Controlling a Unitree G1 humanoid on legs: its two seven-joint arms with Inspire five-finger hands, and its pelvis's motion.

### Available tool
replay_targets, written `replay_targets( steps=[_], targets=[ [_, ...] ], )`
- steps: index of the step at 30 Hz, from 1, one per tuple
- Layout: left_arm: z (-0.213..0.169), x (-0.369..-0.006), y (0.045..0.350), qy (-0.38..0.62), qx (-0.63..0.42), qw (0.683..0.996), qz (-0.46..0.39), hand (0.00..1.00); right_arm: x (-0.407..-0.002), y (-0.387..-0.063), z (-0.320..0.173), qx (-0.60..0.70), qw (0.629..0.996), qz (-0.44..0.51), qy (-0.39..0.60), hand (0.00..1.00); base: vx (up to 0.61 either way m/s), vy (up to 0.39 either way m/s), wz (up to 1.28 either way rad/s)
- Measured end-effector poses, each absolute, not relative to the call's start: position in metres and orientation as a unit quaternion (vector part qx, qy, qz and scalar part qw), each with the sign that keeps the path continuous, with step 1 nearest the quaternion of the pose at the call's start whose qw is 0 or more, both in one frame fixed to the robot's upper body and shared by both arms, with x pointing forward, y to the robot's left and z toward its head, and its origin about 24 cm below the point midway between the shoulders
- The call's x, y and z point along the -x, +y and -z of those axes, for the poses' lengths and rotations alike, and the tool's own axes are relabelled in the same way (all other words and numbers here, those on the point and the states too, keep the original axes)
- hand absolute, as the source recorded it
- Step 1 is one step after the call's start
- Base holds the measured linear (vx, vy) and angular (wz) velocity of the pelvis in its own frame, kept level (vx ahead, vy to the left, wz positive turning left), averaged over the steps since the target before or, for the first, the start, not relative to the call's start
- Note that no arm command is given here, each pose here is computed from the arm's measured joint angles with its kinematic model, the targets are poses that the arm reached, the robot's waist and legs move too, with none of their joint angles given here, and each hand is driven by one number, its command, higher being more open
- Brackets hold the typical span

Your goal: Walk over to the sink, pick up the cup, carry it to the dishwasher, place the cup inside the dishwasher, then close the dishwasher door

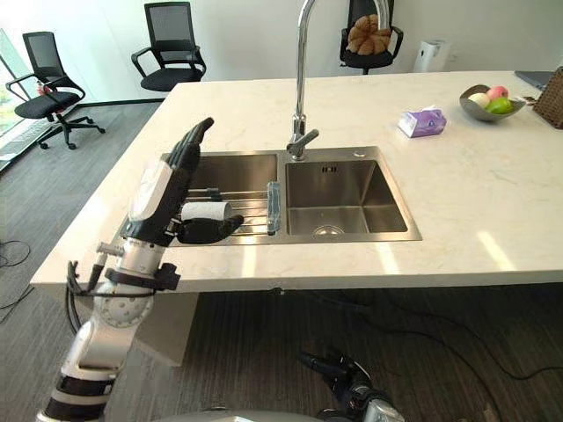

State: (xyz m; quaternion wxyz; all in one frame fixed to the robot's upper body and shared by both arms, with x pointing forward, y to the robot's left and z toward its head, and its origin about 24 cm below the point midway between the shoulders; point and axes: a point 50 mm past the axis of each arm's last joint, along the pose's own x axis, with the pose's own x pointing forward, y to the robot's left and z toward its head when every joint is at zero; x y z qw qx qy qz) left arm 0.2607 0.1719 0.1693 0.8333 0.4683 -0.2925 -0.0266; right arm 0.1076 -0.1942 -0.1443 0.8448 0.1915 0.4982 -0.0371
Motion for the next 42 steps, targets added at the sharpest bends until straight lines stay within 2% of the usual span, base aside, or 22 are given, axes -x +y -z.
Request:
replay_targets(
  steps=[5, 12, 20, 31, 42],
  targets=[
    [-0.181, -0.29, 0.182, -0.246, -0.503, 0.828, 0.015, 1.0, -0.103, -0.189, 0.146, -0.188, 0.841, 0.028, 0.506, 1.0, 0.05, 0.116, -0.09],
    [-0.187, -0.328, 0.182, -0.163, -0.547, 0.818, 0.071, 1.0, -0.103, -0.184, 0.147, -0.182, 0.835, 0.01, 0.52, 1.0, 0.05, 0.045, 0.02],
    [-0.154, -0.344, 0.192, -0.06, -0.569, 0.812, 0.116, 1.0, -0.105, -0.184, 0.147, -0.182, 0.835, 0.013, 0.519, 1.0, -0.05, -0.023, -0.04],
    [-0.111, -0.348, 0.24, 0.101, -0.588, 0.796, 0.099, 1.0, -0.103, -0.184, 0.148, -0.191, 0.834, 0.024, 0.517, 1.0, -0.06, -0.008, -0.01],
    [-0.094, -0.34, 0.243, 0.11, -0.592, 0.794, 0.084, 1.0, -0.109, -0.183, 0.149, -0.197, 0.833, 0.026, 0.517, 1.0, 0.02, -0.002, -0.01]
  ],
)
